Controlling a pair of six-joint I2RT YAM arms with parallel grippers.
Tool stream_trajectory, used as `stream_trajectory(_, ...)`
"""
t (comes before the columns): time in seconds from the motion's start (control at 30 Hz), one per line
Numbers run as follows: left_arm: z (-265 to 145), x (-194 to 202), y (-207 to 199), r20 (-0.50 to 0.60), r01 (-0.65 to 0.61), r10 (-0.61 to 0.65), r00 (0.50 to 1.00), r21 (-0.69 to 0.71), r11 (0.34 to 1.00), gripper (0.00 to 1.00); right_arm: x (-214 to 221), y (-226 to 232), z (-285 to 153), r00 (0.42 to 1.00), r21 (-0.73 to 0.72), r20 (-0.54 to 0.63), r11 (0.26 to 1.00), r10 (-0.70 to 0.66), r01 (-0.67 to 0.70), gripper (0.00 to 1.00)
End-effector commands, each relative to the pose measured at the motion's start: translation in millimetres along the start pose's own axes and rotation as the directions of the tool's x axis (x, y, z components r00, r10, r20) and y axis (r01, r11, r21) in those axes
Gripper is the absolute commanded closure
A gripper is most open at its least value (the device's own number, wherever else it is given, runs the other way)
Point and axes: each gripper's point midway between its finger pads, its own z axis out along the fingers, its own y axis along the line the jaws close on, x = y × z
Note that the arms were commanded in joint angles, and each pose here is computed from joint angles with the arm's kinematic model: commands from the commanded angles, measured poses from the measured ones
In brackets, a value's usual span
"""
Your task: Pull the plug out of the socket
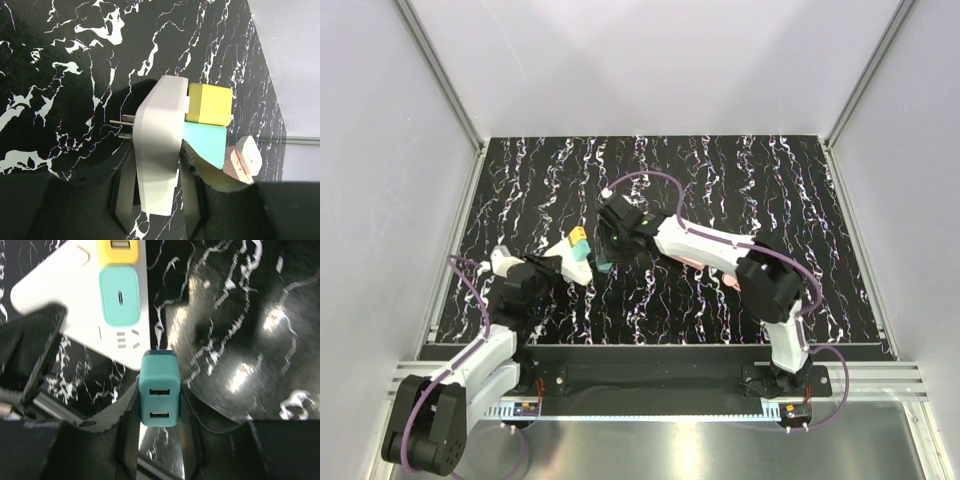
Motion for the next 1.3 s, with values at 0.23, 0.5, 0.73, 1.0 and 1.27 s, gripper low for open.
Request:
stream_trajectory(0.23, -2, 13, 30, -0.063, -0.07, 0.063, 0.996, -0.109, 0.992, 1.0, -90, -79, -91, 0.976, -0.023, 0.202, 0.997, 0.077, -0.074, 1.0)
stream_trajectory(0.5, -2, 14, 23, -0.081, -0.087, 0.08, 0.993, -0.079, 0.993, 1.0, -149, -179, -127, 0.931, -0.023, 0.286, 0.973, 0.225, -0.228, 1.0)
stream_trajectory(0.73, 2, 23, 19, -0.126, -0.088, 0.08, 0.989, -0.058, 0.994, 1.0, -167, -261, -122, 0.905, 0.035, 0.304, 0.945, 0.298, -0.324, 1.0)
stream_trajectory(1.0, 3, 26, 14, -0.143, -0.084, 0.078, 0.987, -0.033, 0.996, 1.0, -185, -335, -109, 0.864, -0.005, 0.299, 0.906, 0.405, -0.423, 0.99)
stream_trajectory(1.27, 1, 26, 8, -0.159, -0.084, 0.082, 0.984, -0.004, 0.996, 1.0, -199, -370, -96, 0.857, 0.011, 0.31, 0.9, 0.412, -0.437, 0.98)
